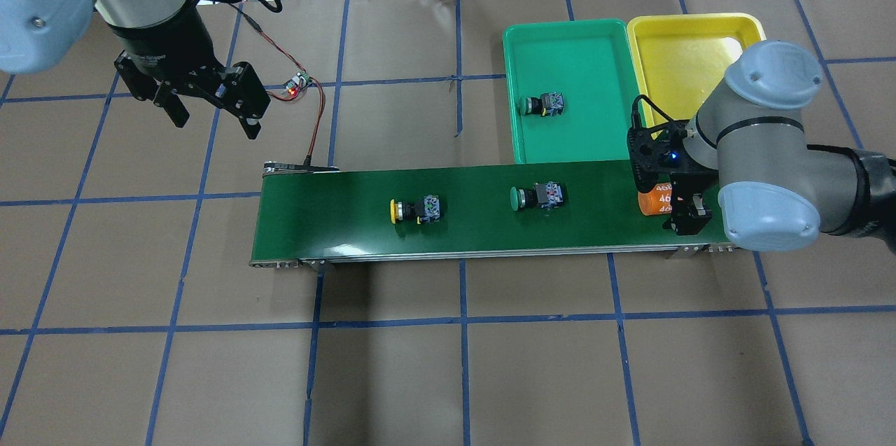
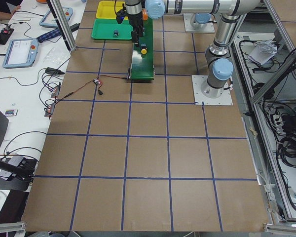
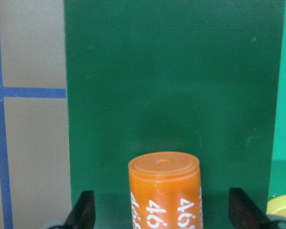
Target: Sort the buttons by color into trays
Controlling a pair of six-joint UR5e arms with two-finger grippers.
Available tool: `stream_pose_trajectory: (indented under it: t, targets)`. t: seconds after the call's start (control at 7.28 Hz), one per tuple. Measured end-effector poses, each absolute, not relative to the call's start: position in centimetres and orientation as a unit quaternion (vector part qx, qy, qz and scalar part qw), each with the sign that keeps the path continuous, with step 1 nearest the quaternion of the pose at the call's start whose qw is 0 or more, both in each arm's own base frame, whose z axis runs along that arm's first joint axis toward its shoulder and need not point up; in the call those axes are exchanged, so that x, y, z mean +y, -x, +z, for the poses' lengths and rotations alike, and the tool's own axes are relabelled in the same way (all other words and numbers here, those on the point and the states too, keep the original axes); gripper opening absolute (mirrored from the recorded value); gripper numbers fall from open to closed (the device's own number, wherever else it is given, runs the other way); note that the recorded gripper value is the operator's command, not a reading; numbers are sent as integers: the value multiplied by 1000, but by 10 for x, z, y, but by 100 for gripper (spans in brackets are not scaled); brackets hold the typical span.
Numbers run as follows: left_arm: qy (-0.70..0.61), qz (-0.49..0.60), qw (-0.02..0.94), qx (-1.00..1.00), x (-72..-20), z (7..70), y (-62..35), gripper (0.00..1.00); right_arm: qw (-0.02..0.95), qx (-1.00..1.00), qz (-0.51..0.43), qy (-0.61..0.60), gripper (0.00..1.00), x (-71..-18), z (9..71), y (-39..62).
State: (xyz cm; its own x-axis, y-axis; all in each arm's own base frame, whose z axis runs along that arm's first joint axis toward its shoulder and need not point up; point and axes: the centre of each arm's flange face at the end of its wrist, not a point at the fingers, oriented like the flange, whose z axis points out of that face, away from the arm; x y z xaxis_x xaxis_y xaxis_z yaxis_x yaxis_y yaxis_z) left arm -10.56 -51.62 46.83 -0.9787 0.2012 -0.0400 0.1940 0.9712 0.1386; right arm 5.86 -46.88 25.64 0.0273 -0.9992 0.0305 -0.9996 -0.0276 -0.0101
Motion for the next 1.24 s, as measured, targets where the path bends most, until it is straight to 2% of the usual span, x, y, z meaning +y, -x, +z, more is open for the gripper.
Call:
stream_pose_trajectory:
  t: [0.55,1.24]
  targets:
    - [-38,65,27,997,-517,468,98,100,9,-697,16,-716,100,-470,259,-58]
    - [-31,58,-7,998,-514,471,112,100,9,-697,17,-716,100,-472,259,-58]
